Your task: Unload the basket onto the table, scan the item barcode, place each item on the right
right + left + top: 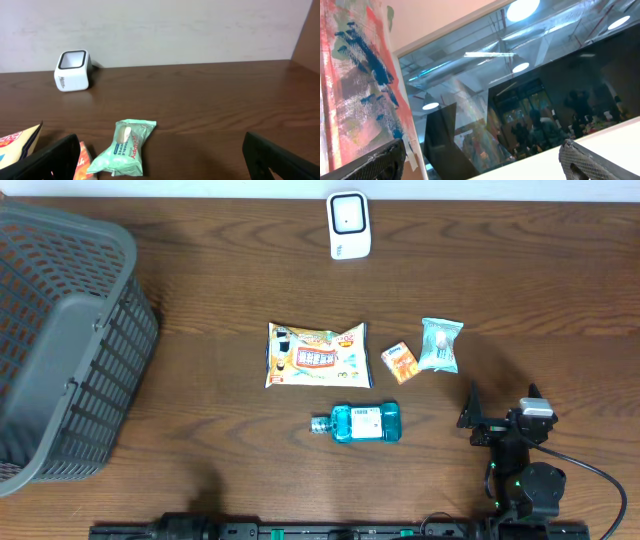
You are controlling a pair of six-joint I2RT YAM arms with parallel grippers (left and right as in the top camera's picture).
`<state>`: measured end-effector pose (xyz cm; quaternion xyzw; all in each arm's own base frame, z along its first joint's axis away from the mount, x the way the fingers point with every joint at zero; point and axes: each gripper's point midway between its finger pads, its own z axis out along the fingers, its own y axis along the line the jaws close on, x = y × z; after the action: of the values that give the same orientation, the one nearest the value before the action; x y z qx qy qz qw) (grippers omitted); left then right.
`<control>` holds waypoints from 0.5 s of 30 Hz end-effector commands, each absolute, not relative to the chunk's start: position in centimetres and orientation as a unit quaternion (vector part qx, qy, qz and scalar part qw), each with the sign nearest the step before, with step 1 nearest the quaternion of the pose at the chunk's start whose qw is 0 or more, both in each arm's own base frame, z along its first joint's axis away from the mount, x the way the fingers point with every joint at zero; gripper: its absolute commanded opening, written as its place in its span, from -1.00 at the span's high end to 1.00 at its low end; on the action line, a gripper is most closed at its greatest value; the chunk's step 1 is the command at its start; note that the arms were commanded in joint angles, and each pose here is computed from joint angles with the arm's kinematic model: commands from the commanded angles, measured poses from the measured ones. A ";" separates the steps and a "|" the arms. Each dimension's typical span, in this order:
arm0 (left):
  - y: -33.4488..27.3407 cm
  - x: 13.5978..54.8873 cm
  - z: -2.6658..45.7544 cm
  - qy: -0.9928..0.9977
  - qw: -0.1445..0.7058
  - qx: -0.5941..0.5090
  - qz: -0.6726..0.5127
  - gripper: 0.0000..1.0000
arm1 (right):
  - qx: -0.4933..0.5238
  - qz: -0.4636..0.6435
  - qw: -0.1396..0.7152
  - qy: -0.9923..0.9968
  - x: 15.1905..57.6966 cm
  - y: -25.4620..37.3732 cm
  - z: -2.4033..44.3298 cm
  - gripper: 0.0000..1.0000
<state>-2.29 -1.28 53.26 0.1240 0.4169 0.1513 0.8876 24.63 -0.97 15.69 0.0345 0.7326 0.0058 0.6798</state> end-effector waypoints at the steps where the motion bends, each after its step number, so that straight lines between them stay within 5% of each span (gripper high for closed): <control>1: -1.6 -2.9 53.0 0.410 0.892 0.128 0.139 -0.96 | 0.033 -0.001 0.680 0.733 24.6 -1.1 15.6 -0.99; 10: -1.5 -4.6 52.9 0.393 0.900 0.125 0.142 -0.96 | 0.034 0.002 0.680 0.733 24.6 -1.0 15.6 -0.98; 15: -1.5 -4.6 52.9 0.391 0.901 0.124 0.142 -0.96 | 0.101 0.105 0.673 0.725 24.6 0.0 15.7 -0.98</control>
<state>-3.98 -1.27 52.83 0.1214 0.4002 0.1531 0.8954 24.64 -0.70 15.70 0.0537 0.7311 0.0345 0.6792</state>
